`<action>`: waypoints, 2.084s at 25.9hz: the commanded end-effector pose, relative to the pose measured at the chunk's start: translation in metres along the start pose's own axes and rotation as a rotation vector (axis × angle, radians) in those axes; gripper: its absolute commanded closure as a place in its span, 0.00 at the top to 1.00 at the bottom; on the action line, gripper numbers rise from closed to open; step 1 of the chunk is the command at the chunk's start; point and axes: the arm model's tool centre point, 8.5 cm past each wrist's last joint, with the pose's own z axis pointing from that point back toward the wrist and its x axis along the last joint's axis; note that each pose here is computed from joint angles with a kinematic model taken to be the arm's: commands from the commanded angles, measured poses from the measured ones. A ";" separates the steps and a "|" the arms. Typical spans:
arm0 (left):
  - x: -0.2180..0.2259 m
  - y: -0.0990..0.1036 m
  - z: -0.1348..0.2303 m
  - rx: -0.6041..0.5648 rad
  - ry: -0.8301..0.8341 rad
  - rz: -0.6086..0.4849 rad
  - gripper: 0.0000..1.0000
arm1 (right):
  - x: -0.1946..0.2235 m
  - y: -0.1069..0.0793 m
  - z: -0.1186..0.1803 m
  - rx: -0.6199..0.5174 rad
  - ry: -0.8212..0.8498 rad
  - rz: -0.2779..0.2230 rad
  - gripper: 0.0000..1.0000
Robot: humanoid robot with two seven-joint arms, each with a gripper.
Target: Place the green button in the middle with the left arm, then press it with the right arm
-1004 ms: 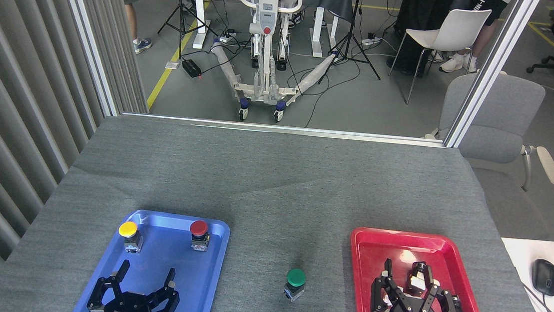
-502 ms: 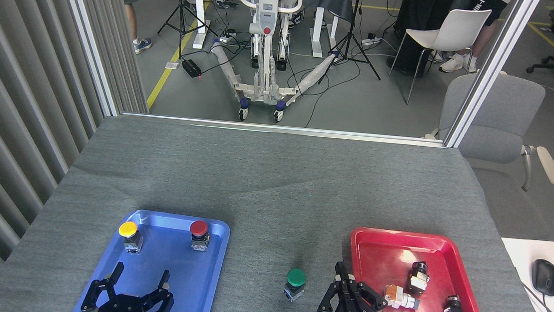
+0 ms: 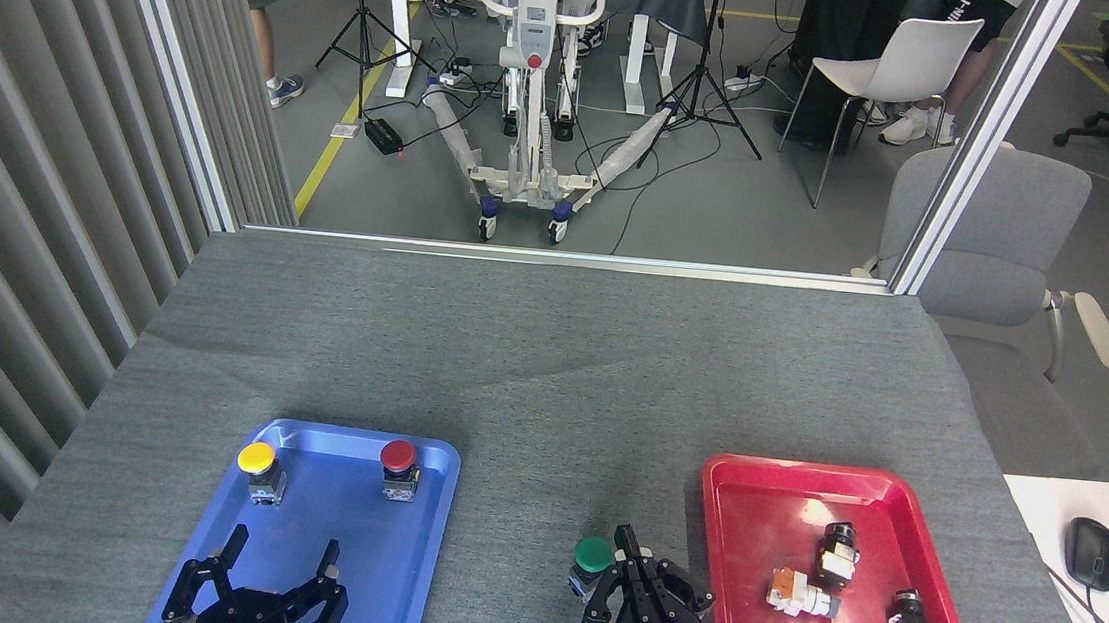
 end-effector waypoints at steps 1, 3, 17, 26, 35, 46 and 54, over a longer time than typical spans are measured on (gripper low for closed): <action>0.000 0.000 -0.001 0.002 0.001 0.000 0.99 | 0.010 0.013 -0.001 0.035 -0.015 -0.011 0.00; 0.000 0.000 0.000 0.000 0.001 -0.001 0.99 | 0.015 0.020 -0.001 0.057 -0.026 -0.014 0.00; 0.000 0.000 -0.001 0.002 0.001 0.000 0.99 | 0.012 0.034 -0.002 0.092 -0.009 -0.012 0.00; -0.001 -0.001 0.000 -0.004 0.002 0.000 0.99 | -0.007 -0.012 -0.005 -0.042 0.066 -0.002 0.23; 0.000 -0.002 0.000 -0.006 0.002 0.002 0.99 | -0.081 -0.013 0.024 -0.055 0.233 0.025 0.99; -0.001 -0.002 -0.001 -0.004 0.002 0.000 0.99 | -0.118 -0.018 0.055 -0.061 0.265 0.076 1.00; -0.001 -0.002 0.000 -0.006 0.002 0.000 0.99 | -0.124 -0.018 0.066 -0.057 0.274 0.098 1.00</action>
